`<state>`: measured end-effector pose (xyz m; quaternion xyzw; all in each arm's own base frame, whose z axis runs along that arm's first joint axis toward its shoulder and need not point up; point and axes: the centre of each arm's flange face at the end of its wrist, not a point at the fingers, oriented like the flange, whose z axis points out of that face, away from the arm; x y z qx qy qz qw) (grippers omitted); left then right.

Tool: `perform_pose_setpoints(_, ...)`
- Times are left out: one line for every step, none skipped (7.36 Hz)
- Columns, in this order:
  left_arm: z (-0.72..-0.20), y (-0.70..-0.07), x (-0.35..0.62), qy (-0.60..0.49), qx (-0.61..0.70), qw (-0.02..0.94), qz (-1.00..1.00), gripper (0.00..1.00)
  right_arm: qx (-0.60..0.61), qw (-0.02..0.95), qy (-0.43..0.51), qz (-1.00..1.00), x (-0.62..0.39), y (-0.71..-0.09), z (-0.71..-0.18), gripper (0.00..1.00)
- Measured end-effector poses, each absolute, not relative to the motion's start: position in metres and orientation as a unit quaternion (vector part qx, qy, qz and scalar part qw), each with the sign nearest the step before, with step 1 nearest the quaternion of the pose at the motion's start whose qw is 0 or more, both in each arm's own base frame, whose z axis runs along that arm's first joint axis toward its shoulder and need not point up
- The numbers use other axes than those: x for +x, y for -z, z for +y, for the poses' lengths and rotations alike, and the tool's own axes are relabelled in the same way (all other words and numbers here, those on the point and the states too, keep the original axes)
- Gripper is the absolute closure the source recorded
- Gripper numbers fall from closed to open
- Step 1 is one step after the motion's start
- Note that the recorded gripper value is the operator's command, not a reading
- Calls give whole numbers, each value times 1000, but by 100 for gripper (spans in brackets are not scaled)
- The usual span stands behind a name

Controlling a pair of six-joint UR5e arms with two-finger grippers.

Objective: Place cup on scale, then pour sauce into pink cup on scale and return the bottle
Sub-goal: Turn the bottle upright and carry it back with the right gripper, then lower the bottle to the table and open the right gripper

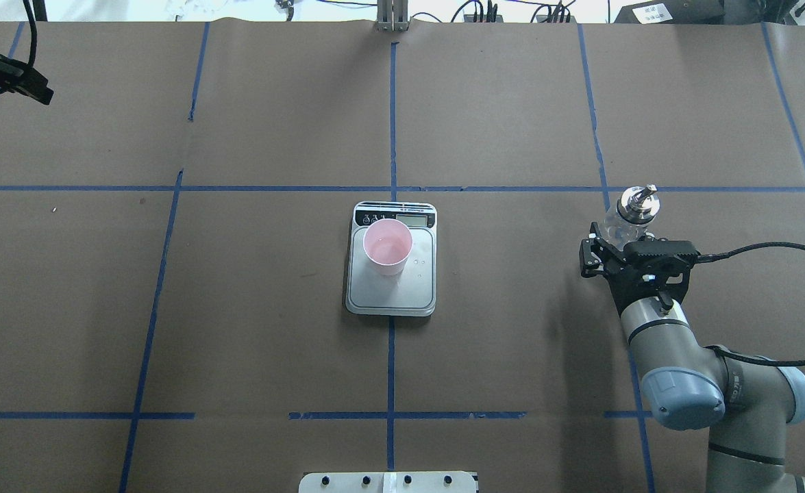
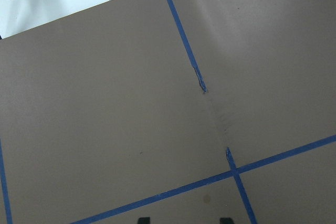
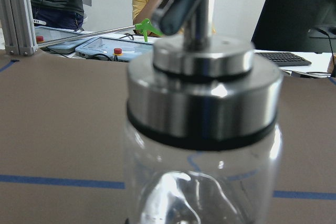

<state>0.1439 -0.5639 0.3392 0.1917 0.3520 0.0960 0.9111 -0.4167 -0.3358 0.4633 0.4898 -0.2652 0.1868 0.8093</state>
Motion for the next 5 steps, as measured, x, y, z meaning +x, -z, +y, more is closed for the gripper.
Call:
perform_pose_setpoints(-564, -339, 144, -96, 192, 911, 352, 46, 485, 812, -184, -266, -419, -467, -336, 100)
perform_pose_setpoints(-564, -338, 144, -96, 192, 911, 352, 46, 480, 815, -182, -269, -420, -468, -335, 100)
perform_pose_setpoints(-564, -338, 144, -96, 193, 911, 352, 46, 478, 815, -181, -273, -422, -466, -335, 100)
perform_pose_setpoints(-565, -337, 144, -96, 193, 911, 352, 46, 474, 816, -183, -275, -422, -467, -335, 100)
perform_pose_setpoints(-565, -336, 144, -96, 194, 911, 352, 46, 469, 816, -186, -281, -422, -468, -334, 100)
